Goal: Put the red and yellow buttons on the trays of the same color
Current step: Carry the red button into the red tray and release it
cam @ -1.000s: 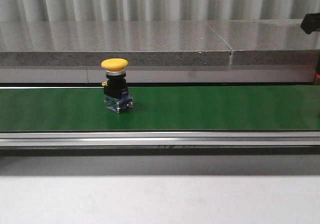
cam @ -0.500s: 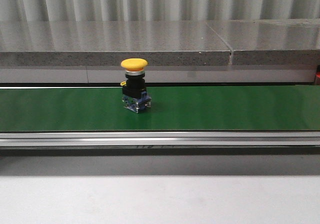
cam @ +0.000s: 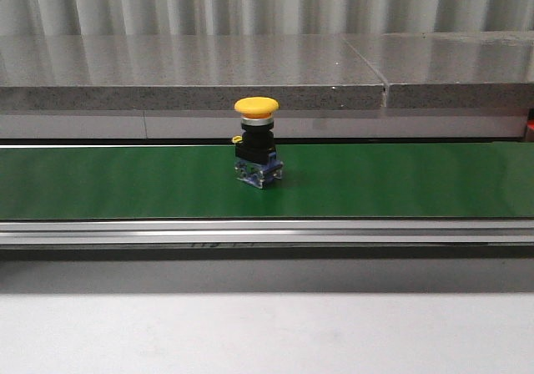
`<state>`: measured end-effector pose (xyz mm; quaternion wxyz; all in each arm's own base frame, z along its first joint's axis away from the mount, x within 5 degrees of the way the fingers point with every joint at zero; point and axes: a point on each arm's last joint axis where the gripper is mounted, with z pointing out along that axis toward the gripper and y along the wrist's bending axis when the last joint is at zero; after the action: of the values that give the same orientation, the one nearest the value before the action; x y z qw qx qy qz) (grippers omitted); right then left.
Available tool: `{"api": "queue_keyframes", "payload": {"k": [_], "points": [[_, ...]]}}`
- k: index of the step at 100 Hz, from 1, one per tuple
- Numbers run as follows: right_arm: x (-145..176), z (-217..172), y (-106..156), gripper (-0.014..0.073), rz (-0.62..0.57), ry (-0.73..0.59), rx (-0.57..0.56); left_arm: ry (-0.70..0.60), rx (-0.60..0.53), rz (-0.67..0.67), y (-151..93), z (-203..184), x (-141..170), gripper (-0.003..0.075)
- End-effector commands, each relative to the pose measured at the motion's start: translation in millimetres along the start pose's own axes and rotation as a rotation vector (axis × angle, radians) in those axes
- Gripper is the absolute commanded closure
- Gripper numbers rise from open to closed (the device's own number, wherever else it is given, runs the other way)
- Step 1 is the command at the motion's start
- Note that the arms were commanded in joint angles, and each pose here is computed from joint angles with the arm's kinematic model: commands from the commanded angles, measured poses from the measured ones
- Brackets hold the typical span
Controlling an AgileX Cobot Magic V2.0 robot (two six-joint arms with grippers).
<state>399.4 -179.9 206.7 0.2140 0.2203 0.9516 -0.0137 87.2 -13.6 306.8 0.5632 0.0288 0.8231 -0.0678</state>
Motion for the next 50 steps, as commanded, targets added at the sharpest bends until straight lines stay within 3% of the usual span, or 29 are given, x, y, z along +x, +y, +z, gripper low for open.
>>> {"api": "queue_keyframes", "payload": {"k": [1, 33, 40, 50], "points": [[-19.0, -28.9, 0.2, 0.0387, -0.016, -0.143, 0.003, -0.098, 0.021, -0.002, -2.4, -3.3, -13.7, 0.074], [-19.6, -22.5, -0.2, 0.0382, -0.015, -0.147, 0.004, -0.098, 0.021, -0.002, -2.4, -3.3, -13.7, 0.074], [-18.7, -22.4, -0.2, 0.0326, -0.015, -0.137, 0.004, -0.098, 0.021, -0.002, -2.4, -3.3, -13.7, 0.074], [-18.3, -22.3, -0.2, 0.0172, -0.015, -0.133, 0.004, -0.098, 0.021, -0.002, -2.4, -3.3, -13.7, 0.074]]}}
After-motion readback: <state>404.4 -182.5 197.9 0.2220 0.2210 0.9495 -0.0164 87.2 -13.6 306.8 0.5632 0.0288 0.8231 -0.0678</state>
